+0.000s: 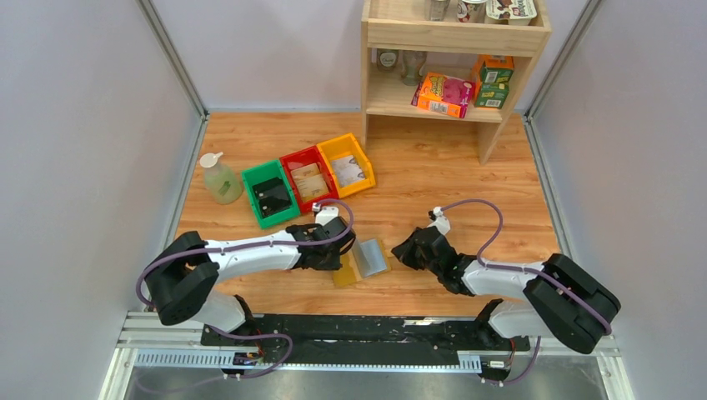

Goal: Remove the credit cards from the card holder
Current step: Open the card holder at the center of the board.

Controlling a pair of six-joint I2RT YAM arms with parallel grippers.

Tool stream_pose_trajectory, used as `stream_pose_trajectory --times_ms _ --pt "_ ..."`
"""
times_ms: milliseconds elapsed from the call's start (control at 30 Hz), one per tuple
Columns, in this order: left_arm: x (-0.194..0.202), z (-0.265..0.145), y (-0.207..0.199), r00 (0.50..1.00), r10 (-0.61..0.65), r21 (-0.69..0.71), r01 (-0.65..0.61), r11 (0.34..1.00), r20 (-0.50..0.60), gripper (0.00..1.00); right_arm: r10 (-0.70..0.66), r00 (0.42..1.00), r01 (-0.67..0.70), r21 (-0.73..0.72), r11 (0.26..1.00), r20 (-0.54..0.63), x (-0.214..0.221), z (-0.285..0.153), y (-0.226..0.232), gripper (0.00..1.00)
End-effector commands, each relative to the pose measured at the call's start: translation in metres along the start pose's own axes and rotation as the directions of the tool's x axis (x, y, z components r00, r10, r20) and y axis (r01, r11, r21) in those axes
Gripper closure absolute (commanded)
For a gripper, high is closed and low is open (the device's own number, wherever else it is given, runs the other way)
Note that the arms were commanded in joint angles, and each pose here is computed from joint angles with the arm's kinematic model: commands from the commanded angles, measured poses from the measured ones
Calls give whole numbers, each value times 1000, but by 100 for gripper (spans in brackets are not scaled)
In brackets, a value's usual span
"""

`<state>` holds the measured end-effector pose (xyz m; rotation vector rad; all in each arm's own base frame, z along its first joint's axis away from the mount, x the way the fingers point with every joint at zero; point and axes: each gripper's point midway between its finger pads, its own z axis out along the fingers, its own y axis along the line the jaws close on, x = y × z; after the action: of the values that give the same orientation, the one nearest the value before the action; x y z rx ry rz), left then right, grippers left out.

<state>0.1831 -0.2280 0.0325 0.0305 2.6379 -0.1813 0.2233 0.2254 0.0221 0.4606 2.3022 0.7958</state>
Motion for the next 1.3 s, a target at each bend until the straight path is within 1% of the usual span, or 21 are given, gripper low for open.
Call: stream_pose_trajectory --times_ms 0,67,100,133,200,333,400,433,500,567,667,733,867,933,1100,1267 --pt "0 8 -2 999 -50 31 50 998 -9 72 -60 998 58 35 998 32 -10 -3 -3 98" --pt "1 11 -2 999 -35 29 35 999 -11 80 -81 996 81 14 997 34 -14 -6 6 95" --pt "1 12 -2 999 -30 29 31 999 -11 81 -94 995 94 9 996 32 -15 -8 9 92" --pt "0 13 -4 1000 -28 36 28 999 -8 86 -113 993 113 3 994 32 -18 -11 12 88" --pt "0 15 -7 1000 -21 47 21 999 -9 91 -144 989 144 -9 989 37 -24 -16 22 76" --pt "-2 15 -12 1000 -19 64 20 998 -11 98 -204 978 206 -34 978 50 -39 -35 43 61" --pt "-2 15 -14 1000 -20 72 21 997 -9 99 -231 970 236 -58 970 74 -50 -48 56 54" --pt "-2 16 -15 1000 -19 73 19 997 -10 99 -244 967 249 -73 966 80 -53 -54 62 52" --pt "-3 17 -16 1000 -17 79 18 997 -7 100 -271 959 279 -101 955 87 -58 -63 72 51" --pt "-3 18 -18 1000 -14 82 14 997 -6 100 -290 954 298 -150 943 72 -56 -68 84 55" --pt "-3 20 -20 1000 -12 85 12 996 -10 100 -315 949 311 -200 929 14 -44 -65 92 60" --pt "-3 20 -20 1000 -13 86 14 996 -12 100 -328 944 319 -187 929 -24 -36 -56 88 61" --pt "-3 20 -21 1000 -12 90 13 996 -11 100 -344 928 322 -152 934 -145 -11 -36 73 61" --pt "-3 20 -22 1000 -13 93 14 996 -11 100 -345 922 325 -132 937 -176 -3 -28 68 59" --pt "-2 20 -23 1000 -12 97 14 995 -16 100 -352 912 338 -97 936 -212 8 -18 59 53" --pt "-2 21 -24 1000 -11 99 13 995 -21 100 -375 898 358 -112 927 -229 15 -17 62 53"
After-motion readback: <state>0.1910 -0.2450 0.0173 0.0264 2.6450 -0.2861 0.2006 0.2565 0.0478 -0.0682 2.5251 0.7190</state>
